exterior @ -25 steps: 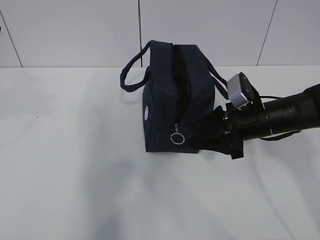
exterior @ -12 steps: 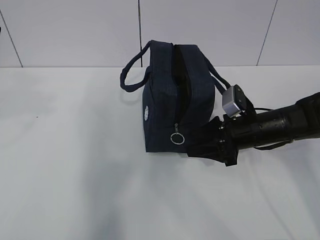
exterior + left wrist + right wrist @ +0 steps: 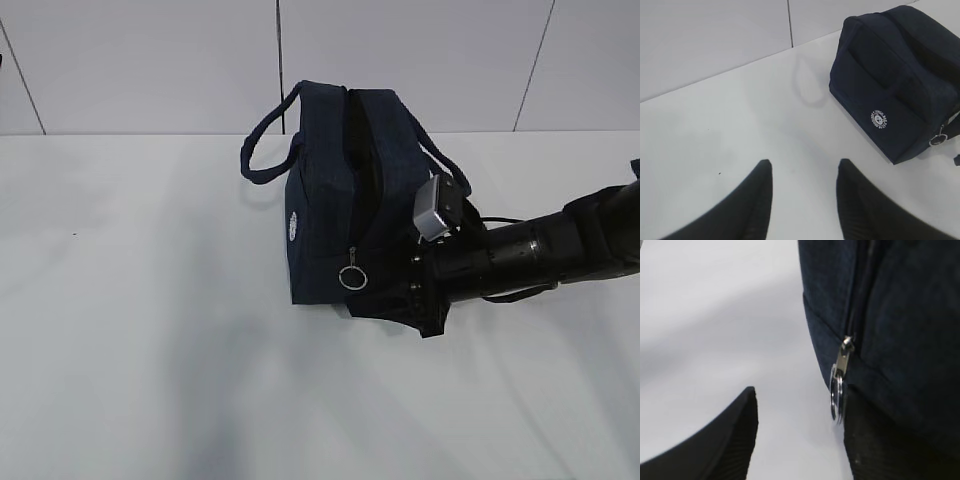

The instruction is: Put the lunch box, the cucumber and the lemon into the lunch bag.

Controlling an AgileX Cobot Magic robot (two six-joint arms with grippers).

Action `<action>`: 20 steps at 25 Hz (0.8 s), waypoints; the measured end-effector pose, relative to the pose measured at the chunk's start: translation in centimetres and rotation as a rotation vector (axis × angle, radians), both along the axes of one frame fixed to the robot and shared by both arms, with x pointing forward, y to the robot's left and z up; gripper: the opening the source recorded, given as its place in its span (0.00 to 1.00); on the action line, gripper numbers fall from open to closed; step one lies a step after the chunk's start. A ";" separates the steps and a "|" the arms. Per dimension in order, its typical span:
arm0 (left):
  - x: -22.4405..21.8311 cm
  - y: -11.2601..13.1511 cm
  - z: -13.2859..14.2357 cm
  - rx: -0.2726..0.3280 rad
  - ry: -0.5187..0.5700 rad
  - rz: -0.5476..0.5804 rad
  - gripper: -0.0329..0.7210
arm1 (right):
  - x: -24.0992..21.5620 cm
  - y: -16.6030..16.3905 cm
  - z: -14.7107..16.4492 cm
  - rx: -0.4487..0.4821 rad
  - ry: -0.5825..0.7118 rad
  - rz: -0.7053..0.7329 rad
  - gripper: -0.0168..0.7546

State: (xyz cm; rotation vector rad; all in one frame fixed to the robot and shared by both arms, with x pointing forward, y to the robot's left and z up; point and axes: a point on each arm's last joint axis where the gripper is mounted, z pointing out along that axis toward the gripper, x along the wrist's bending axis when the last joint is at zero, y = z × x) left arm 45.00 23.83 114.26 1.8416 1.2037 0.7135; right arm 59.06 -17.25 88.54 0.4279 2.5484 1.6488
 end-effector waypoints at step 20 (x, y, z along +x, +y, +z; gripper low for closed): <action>0.0 0.0 0.0 0.002 0.000 0.000 0.45 | 0.6 0.7 -1.1 0.106 0.032 -0.083 0.45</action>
